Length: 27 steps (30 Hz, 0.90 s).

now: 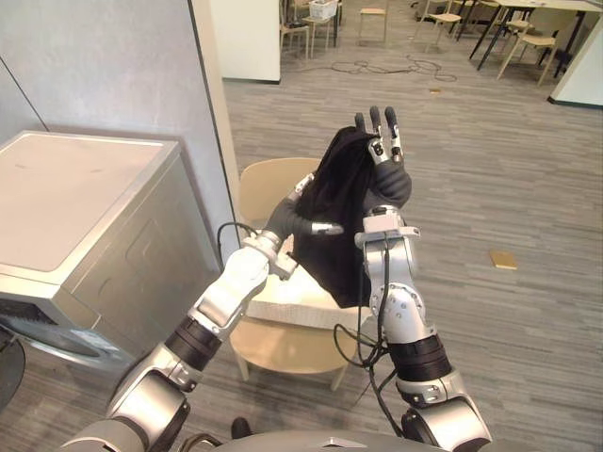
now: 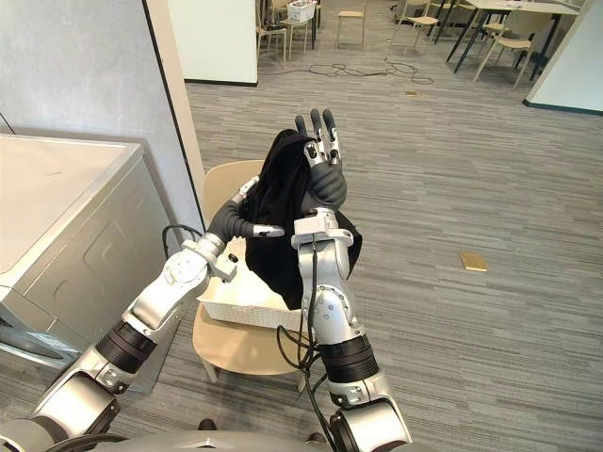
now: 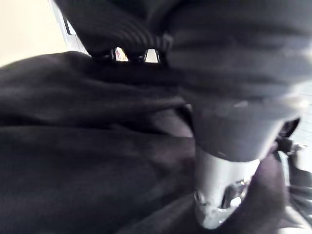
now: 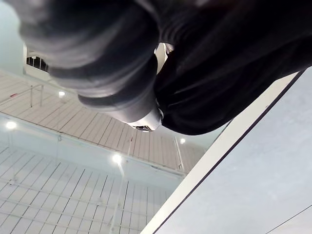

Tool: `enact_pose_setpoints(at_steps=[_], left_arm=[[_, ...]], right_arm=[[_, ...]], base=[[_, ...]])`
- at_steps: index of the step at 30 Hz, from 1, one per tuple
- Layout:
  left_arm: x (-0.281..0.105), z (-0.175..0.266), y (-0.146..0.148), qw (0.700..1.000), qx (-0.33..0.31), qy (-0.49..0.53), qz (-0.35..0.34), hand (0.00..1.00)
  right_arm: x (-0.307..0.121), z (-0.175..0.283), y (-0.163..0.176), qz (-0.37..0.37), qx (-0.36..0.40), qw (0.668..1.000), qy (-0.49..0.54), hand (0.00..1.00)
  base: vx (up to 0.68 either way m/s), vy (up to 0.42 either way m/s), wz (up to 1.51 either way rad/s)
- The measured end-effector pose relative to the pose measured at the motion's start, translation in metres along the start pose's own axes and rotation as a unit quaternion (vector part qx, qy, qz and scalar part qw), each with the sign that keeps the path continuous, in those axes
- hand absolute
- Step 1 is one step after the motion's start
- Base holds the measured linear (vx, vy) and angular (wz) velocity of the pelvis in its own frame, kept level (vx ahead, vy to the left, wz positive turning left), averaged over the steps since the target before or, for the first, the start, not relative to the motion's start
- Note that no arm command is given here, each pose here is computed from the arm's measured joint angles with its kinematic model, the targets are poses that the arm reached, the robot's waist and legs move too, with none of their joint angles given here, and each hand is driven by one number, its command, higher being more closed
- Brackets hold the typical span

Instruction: Pick up the laundry basket with both hands and put the clothes into the washing machine.

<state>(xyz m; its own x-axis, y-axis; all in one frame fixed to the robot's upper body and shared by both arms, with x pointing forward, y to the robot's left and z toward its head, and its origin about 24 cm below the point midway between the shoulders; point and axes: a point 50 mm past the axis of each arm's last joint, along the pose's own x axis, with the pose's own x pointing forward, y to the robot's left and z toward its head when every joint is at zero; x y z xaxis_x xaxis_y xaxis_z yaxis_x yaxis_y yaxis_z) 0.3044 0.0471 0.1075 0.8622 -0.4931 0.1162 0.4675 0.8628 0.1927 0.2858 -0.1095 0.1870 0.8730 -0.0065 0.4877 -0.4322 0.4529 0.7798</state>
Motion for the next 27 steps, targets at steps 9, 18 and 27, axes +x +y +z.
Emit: enact_pose_setpoints(at_steps=[9, 18, 27], left_arm=[[0.002, -0.023, -0.003, 0.996, 0.063, 0.057, 0.004, 1.0], [0.012, -0.016, -0.019, 0.998, 0.022, 0.047, 0.028, 1.0], [0.014, -0.011, -0.023, 0.998, -0.039, 0.04, 0.041, 1.0]], right_arm=[[-0.001, 0.0, 0.001, 0.001, 0.003, 1.0, -0.001, 1.0], [-0.001, 0.0, 0.001, -0.002, 0.004, 1.0, -0.003, 1.0], [-0.002, 0.001, 0.0, -0.007, 0.004, 1.0, -0.006, 1.0]], base=[[0.01, -0.002, -0.02], [0.03, -0.003, -0.01], [0.0, 0.001, 0.0]])
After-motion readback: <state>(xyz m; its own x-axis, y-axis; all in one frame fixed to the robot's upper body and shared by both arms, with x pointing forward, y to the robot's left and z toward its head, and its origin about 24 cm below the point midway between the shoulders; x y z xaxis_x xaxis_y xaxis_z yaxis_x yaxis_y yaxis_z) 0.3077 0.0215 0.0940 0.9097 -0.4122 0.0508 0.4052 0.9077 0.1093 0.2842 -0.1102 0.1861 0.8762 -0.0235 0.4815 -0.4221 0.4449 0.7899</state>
